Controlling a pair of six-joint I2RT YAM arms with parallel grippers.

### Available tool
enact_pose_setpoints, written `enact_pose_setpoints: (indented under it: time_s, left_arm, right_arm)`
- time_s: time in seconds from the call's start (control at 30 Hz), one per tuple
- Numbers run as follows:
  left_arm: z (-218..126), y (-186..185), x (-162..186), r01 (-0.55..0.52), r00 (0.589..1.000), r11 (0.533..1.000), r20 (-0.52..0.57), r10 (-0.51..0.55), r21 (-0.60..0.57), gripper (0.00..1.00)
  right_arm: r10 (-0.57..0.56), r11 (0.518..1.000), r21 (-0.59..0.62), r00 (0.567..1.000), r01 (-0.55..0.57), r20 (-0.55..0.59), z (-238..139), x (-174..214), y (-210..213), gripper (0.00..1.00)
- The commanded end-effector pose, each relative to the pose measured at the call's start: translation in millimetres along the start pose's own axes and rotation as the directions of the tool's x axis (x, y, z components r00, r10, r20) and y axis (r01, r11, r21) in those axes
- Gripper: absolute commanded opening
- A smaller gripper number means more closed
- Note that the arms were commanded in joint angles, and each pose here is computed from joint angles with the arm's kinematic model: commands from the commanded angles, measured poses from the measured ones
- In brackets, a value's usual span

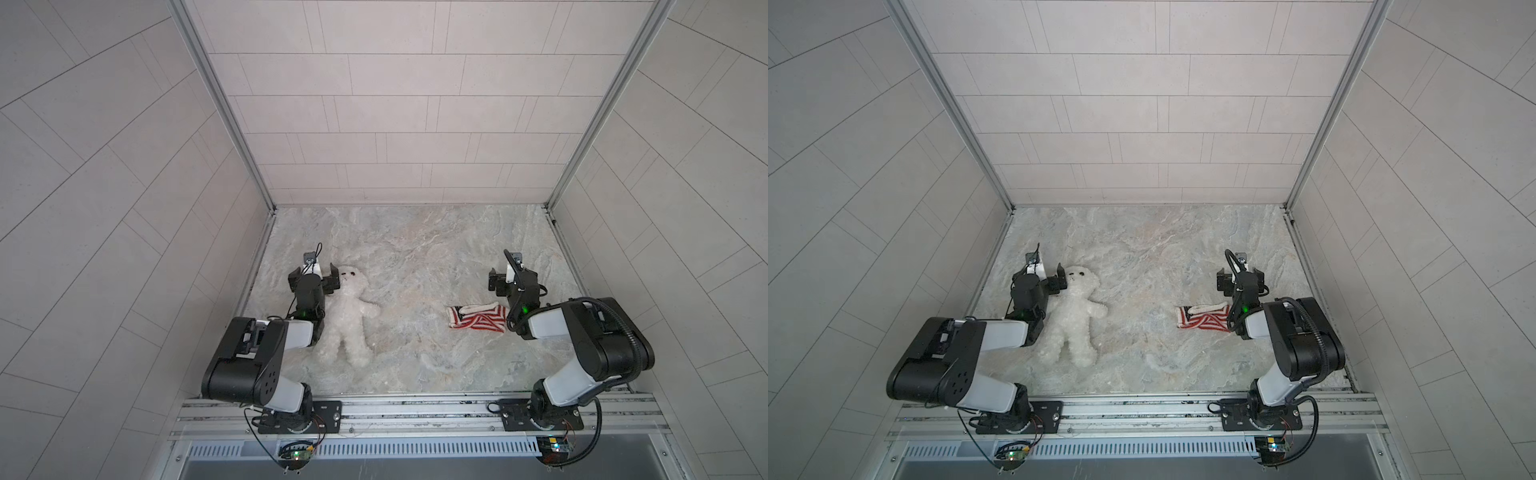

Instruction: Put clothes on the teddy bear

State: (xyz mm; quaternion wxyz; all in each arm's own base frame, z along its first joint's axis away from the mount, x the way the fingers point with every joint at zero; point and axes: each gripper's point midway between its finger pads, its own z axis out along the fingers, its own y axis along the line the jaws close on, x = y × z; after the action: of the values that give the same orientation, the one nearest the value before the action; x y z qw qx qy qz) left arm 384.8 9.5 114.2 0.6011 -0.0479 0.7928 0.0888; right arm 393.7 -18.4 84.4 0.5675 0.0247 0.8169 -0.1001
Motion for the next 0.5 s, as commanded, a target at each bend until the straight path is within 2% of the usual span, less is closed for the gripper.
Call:
enact_pose_setpoints:
  time_s: [0.0,0.47]
  left_arm:
    - [1.1,-1.3,-10.8,0.001,1.000,1.000,0.029,-0.001,0.002,1.00]
    - [0.9,-1.9,-11.3,0.001,1.000,1.000,0.030,-0.001,0.003,1.00]
  right_arm:
    - [-0.018,1.000,-0.005,1.000,0.018,0.008,0.8,-4.2,0.8,1.00]
    - [-0.017,1.000,-0.005,1.000,0.018,0.008,0.8,-4.1,0.5,1.00]
